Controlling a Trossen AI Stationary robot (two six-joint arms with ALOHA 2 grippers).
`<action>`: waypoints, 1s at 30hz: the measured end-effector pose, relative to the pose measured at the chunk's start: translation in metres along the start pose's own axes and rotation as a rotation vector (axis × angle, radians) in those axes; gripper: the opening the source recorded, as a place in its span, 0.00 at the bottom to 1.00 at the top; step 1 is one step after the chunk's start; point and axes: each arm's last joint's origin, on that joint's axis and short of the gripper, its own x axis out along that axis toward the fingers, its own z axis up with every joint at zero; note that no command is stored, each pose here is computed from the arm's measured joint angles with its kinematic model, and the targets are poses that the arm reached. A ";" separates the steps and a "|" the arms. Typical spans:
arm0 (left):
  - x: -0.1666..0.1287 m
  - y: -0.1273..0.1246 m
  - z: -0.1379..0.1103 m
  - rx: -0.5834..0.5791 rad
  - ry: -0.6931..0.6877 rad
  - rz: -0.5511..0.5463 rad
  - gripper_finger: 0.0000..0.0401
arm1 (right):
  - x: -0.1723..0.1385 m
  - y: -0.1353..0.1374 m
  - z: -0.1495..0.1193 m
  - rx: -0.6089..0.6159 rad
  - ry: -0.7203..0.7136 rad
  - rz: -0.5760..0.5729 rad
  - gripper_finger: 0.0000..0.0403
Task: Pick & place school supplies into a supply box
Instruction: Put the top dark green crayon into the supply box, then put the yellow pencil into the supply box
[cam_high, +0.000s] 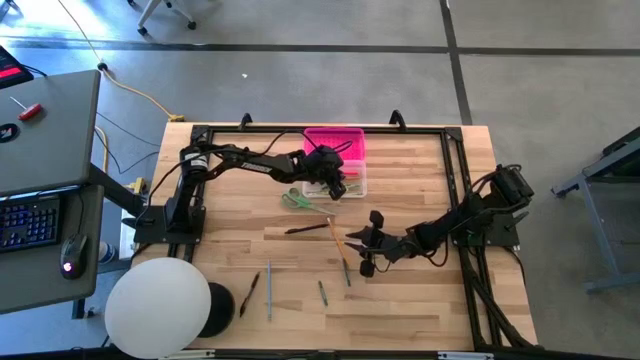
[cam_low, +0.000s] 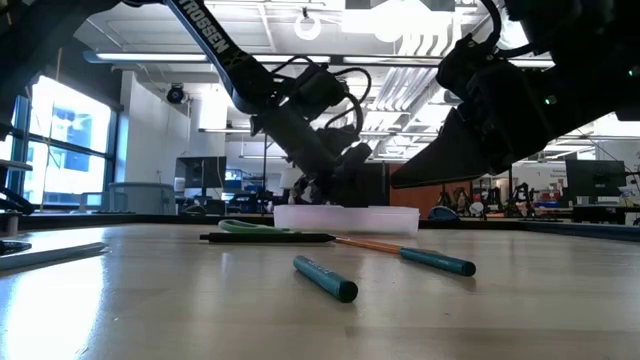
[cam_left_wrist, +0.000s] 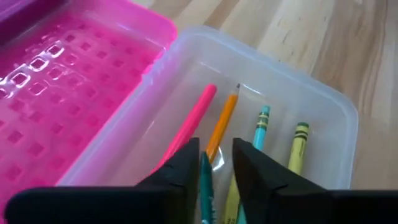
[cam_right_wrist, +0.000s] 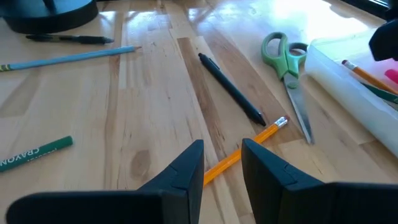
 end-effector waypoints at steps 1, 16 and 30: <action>0.000 0.000 0.000 0.000 0.000 0.004 0.35 | 0.000 0.000 0.000 0.000 0.000 0.000 0.22; -0.029 -0.008 0.048 0.077 -0.196 -0.052 0.56 | 0.011 0.018 -0.005 0.114 0.072 -0.015 0.22; -0.037 -0.010 0.061 0.082 -0.099 -0.040 0.56 | 0.047 0.036 0.006 0.097 0.179 -0.324 0.22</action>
